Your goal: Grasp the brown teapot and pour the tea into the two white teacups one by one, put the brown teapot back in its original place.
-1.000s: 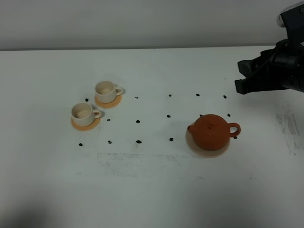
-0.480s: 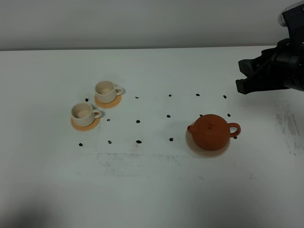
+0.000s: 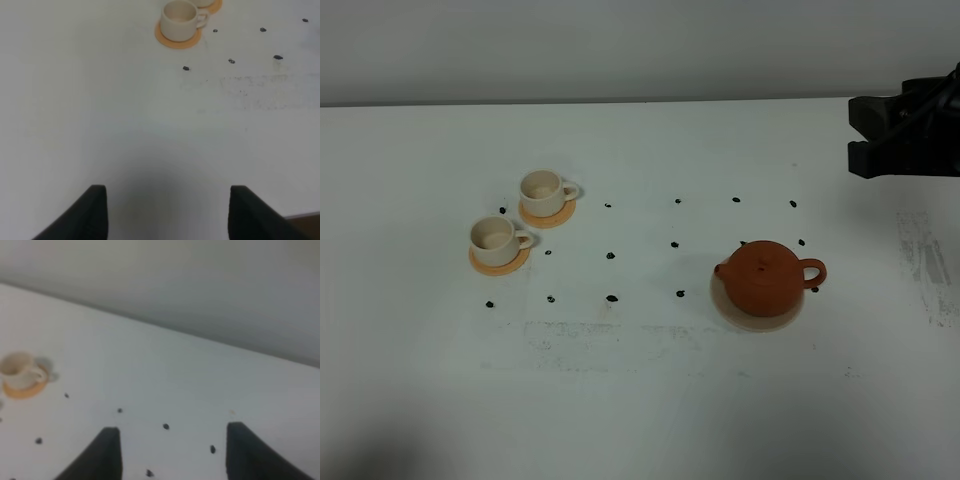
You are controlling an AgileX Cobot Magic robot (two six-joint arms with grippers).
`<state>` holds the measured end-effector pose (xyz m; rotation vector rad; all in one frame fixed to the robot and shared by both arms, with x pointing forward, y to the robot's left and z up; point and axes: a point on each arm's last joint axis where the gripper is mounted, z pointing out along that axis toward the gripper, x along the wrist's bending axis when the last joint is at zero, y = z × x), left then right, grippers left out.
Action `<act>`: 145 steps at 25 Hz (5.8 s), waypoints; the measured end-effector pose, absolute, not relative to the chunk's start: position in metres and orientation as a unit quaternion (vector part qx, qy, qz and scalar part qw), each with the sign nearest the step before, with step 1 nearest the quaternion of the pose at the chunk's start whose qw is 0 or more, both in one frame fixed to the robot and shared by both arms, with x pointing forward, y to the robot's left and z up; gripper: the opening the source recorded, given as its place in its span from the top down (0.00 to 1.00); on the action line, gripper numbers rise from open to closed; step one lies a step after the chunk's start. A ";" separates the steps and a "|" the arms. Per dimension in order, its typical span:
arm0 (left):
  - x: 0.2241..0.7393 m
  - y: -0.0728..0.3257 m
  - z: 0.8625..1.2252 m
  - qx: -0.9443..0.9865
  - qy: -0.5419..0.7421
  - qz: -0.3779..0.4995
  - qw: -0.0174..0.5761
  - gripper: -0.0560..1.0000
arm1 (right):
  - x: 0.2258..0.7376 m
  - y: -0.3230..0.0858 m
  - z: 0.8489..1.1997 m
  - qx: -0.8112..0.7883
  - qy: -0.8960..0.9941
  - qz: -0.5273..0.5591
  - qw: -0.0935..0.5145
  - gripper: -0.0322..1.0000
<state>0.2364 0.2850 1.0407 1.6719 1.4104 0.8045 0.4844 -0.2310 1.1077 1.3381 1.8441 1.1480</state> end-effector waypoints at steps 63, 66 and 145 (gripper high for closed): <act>0.236 0.285 1.041 0.659 0.556 0.317 0.394 0.47 | 0.591 -0.248 0.932 0.662 0.710 0.185 0.154 0.53; 0.236 0.285 1.041 0.659 0.556 0.317 0.394 0.47 | 0.589 -0.245 0.931 0.663 0.711 0.181 0.147 0.53; 0.236 0.285 1.041 0.659 0.556 0.317 0.394 0.47 | 0.515 -0.242 0.980 0.532 0.784 0.214 0.238 0.54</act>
